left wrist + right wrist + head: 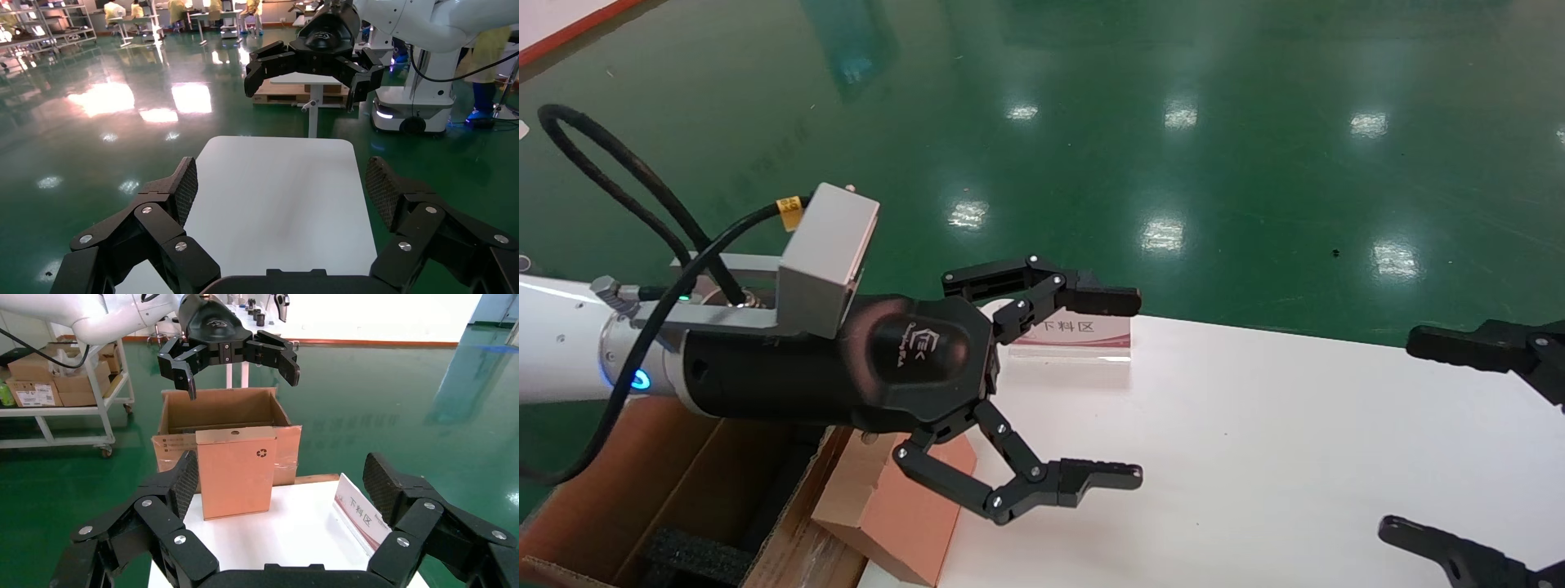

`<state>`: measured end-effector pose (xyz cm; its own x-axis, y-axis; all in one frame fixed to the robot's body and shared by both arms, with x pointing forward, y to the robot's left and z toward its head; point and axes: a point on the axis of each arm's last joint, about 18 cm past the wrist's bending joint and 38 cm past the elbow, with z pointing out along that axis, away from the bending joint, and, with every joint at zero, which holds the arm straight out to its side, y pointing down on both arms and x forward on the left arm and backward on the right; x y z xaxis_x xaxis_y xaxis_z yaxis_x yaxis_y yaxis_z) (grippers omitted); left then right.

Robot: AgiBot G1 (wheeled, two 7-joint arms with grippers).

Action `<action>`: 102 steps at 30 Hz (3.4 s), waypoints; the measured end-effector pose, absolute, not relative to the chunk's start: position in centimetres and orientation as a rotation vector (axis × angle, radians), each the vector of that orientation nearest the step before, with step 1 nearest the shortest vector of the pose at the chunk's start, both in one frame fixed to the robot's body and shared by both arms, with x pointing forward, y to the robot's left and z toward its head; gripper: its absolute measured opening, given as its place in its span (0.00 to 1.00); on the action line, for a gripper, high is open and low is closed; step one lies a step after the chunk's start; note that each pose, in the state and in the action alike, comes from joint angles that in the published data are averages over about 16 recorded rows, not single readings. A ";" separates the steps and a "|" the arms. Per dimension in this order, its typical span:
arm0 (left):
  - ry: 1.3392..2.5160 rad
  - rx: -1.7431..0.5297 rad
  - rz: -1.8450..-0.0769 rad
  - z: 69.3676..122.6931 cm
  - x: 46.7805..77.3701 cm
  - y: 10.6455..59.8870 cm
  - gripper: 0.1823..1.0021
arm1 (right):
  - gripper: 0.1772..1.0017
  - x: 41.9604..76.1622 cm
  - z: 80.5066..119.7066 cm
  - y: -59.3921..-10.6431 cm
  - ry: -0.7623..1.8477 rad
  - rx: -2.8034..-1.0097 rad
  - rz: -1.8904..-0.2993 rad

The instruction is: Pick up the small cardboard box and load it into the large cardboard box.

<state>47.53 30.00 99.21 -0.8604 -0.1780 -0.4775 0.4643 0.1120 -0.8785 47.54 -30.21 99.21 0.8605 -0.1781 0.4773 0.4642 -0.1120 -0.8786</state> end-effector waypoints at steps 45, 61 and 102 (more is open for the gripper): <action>2.435 -0.372 -0.990 100.8 53.5 29.2 1.00 | 1.00 47.5 99.2 -30.2 -0.230 -1.595 -0.552; 2.476 -0.806 -0.634 102.3 53.7 29.7 1.00 | 1.00 47.5 99.2 -30.2 -0.230 -1.595 -0.552; 2.413 -1.345 -0.219 99.8 52.0 32.6 1.00 | 1.00 47.5 99.2 -30.2 -0.230 -1.595 -0.552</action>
<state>51.99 32.63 99.84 -0.4770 -0.8451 -0.2413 -0.7879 0.5328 -0.3089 47.55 -30.22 99.21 0.8605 -0.1780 0.4773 0.4642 -0.1119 -0.8786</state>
